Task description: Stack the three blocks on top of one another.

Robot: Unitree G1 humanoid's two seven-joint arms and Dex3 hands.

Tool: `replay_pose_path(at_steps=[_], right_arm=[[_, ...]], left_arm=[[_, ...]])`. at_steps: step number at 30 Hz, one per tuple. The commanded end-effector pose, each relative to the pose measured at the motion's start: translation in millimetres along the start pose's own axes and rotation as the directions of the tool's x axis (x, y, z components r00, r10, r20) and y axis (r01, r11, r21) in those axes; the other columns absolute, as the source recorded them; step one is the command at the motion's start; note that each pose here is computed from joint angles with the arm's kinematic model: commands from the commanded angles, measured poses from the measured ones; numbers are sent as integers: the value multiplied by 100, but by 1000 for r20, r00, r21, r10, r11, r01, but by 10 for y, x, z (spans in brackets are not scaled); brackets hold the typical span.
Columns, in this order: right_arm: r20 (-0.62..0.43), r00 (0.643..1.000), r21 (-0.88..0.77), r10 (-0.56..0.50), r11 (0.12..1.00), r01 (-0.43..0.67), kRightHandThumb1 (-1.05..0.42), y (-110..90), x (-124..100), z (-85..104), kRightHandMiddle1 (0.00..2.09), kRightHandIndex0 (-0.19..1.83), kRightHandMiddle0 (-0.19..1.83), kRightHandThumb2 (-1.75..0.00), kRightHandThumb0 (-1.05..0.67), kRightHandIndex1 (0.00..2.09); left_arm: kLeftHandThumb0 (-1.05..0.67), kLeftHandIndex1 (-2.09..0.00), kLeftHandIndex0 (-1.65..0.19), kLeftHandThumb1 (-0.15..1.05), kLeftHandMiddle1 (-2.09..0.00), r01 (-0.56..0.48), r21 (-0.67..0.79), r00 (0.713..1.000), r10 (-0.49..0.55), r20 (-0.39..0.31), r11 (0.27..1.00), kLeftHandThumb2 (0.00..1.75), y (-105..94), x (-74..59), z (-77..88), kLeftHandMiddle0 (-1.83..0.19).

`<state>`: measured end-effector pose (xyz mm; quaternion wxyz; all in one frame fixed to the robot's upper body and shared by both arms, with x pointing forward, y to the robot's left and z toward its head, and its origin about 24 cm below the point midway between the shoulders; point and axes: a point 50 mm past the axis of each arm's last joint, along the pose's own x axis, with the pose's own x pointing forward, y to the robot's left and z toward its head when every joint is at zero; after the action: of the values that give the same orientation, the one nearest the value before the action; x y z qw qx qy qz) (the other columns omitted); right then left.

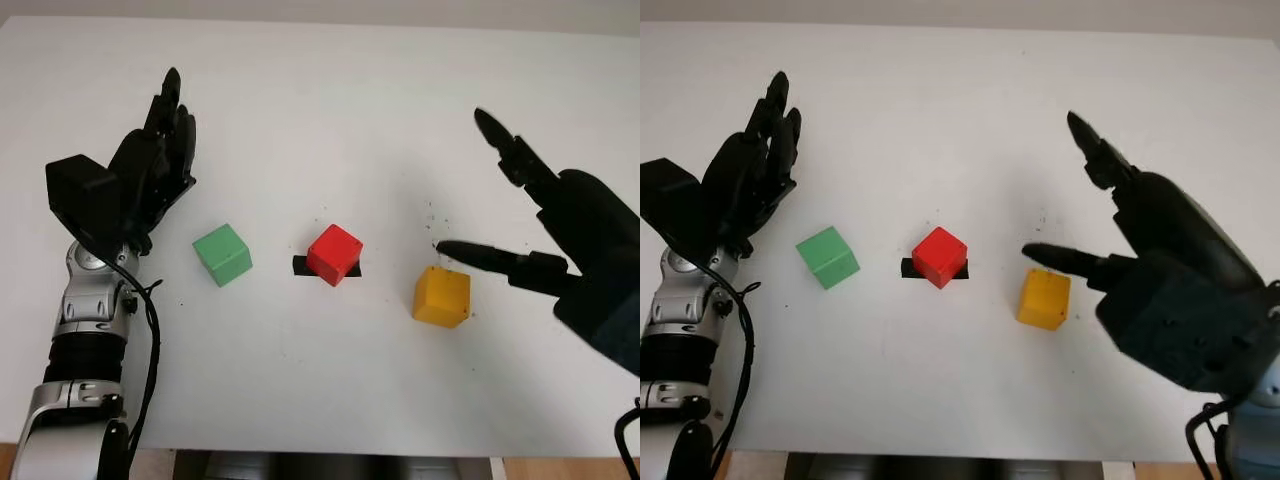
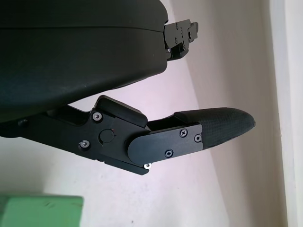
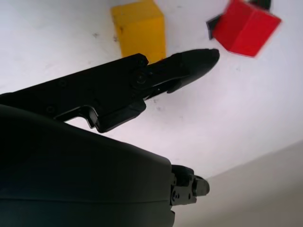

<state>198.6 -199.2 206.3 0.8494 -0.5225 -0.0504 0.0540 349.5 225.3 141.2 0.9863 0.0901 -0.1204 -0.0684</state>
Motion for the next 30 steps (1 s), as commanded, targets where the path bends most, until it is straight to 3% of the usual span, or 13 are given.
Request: replay_pose_path(at_steps=[1, 9, 20, 30], right_arm=[[12, 999, -54, 32, 998, -31, -93, 59, -72, 56, 7, -1, 8, -4, -71, 7], [-20, 997, -187, 76, 979, -79, -87, 213, -175, 53, 7, 0, 15, -4, -71, 6], [-58, 995, -280, 81, 955, -94, -80, 425, -119, -77, 8, 3, 26, -5, -72, 7], [-109, 994, -271, 25, 961, -54, -86, 540, -70, -166, 10, 7, 37, -7, -52, 7]], left_arm=[[-88, 0, 19, 105, 0, -2, 21, 1000, 1, 19, 1000, 64, -13, -32, 19, 19], [-89, 0, 19, 105, 0, -8, 46, 1000, 7, 27, 999, 62, 2, -59, 42, 19], [-85, 0, 19, 105, 0, 9, 71, 999, -12, 39, 997, 65, 58, -67, 95, 19], [-85, 0, 19, 105, 0, 3, 107, 1000, -6, 28, 994, 64, 46, -82, 90, 19]])
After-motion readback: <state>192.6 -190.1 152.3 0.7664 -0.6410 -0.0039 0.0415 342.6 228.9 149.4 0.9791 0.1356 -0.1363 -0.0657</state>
